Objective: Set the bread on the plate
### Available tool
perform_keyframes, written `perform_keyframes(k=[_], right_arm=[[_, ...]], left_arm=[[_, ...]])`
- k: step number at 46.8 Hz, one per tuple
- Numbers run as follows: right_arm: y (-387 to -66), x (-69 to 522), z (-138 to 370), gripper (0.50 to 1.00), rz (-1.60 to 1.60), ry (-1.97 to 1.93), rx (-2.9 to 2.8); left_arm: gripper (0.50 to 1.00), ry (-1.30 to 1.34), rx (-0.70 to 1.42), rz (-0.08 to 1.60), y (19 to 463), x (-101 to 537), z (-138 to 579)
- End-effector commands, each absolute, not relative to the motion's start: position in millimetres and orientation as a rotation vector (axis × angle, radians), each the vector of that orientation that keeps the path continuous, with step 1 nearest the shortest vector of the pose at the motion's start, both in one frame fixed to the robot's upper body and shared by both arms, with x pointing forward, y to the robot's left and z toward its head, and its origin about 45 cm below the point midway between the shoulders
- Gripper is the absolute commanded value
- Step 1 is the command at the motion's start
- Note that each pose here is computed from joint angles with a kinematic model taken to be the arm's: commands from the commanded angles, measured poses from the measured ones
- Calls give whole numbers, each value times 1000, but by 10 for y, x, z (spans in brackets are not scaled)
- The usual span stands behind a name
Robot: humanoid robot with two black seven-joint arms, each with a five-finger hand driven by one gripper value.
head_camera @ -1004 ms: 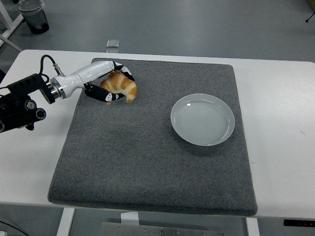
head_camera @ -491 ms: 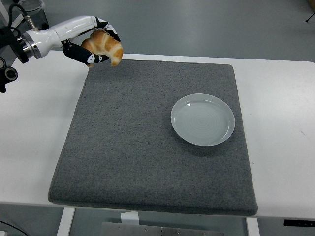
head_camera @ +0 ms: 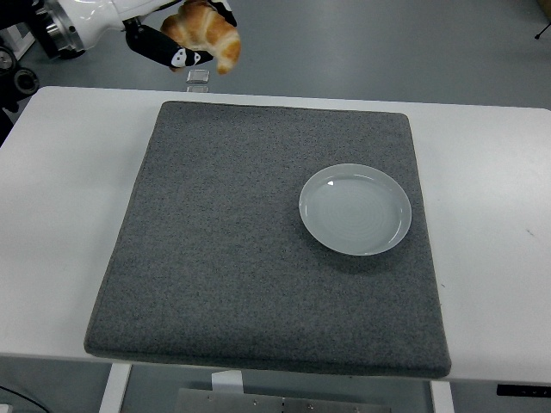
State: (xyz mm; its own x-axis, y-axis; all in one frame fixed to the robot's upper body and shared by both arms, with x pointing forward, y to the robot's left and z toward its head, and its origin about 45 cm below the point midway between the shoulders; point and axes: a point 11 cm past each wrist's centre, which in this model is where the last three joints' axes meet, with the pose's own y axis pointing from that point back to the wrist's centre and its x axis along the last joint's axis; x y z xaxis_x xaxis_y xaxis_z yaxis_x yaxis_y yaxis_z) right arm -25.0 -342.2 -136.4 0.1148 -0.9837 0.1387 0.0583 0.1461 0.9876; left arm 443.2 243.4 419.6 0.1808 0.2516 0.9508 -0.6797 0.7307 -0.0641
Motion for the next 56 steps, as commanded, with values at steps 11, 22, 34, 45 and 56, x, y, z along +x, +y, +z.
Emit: perform_keyframes(k=[11,22,34,45,56], right_arm=[[-3422,-252,-1364,930,-1055,-1144,1106],[-3422,-253,-1364,930,-1054,-1143,1107],[-3422,-252,-1364,930,-1056,-1145,1106],[-3422,-243,-1364,930,-1055,-1146,1107],[-3422,-243,-1364,930,-1056,-1147,1106]], left_arm=[[500,-1220,305,507,1444,4373,3966],[500,-1263,310,389,801,4406,3638],[500,-1246,324,396,466,4499,3388],[500,-1284,406,350,392,4487,2953],[500,-1278,455,344,402,4441,2549]])
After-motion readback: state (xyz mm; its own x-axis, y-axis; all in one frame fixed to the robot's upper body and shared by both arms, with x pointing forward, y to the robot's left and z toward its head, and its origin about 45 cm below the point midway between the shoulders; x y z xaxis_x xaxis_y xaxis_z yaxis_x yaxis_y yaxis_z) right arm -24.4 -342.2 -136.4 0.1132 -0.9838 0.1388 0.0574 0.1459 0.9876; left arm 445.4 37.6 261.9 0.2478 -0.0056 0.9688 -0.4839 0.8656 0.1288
